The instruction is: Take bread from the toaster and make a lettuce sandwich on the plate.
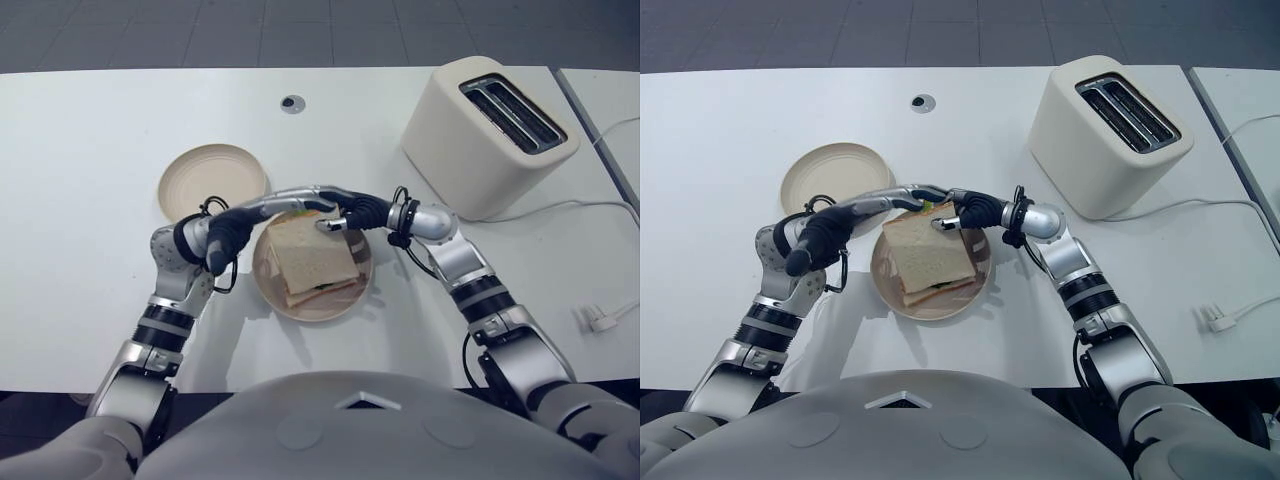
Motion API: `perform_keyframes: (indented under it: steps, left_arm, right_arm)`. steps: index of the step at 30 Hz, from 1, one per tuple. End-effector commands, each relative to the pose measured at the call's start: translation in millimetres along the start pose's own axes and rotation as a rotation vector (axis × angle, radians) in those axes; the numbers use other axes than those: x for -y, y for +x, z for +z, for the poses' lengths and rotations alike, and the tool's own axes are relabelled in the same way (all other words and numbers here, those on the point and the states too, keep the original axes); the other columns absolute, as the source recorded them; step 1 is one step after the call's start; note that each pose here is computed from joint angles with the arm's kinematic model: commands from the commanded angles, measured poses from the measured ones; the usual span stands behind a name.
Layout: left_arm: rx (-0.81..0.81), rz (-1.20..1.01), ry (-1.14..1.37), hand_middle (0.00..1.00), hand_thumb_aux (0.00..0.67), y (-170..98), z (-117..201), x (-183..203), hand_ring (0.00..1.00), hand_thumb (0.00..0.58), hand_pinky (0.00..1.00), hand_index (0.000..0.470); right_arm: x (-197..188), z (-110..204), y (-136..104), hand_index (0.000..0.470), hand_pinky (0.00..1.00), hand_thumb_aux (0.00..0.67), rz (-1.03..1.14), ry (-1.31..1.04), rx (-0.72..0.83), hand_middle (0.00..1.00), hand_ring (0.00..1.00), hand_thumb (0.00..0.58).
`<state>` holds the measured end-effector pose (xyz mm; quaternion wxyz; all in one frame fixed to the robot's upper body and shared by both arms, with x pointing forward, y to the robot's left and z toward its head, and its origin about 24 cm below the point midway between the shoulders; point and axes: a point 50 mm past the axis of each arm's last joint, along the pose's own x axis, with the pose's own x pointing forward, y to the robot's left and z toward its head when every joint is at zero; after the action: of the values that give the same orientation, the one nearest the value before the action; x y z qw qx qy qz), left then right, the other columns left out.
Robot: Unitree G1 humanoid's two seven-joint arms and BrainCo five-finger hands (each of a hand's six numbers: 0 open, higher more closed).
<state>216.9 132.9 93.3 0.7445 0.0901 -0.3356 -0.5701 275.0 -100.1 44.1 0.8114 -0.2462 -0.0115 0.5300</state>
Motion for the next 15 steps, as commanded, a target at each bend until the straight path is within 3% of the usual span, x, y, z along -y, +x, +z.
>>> perform_keyframes:
  steps: [1,5,13,14,15]
  left_arm:
    - [-0.18,-0.177,-0.052,0.0,0.0,-14,-21,21,0.0,0.0,0.0,0.0]
    - [-0.366,-0.284,-0.1,0.0,0.0,-30,-47,35,0.0,0.0,0.0,0.0]
    - [-0.563,-0.375,-0.152,0.0,0.0,-39,-81,53,0.0,0.0,0.0,0.0]
    - [-0.581,-0.385,-0.156,0.0,0.0,-40,-84,55,0.0,0.0,0.0,0.0]
    - [-0.585,-0.393,-0.16,0.0,0.0,-40,-85,57,0.0,0.0,0.0,0.0]
  right_arm:
    - [2,0,2,0.47,1.0,0.67,0.026,-0.116,-0.049,1.0,1.0,0.58]
    - [5,1,2,0.47,1.0,0.67,0.02,-0.204,-0.075,1.0,1.0,0.58]
    - [8,5,-1,0.47,1.0,0.67,-0.012,-0.35,-0.093,1.0,1.0,0.58]
    - [9,6,-2,0.47,0.95,0.67,-0.028,-0.375,-0.089,0.95,0.95,0.58]
    - [11,9,-3,0.247,0.87,0.352,-0.056,-0.401,-0.081,0.87,0.87,0.449]
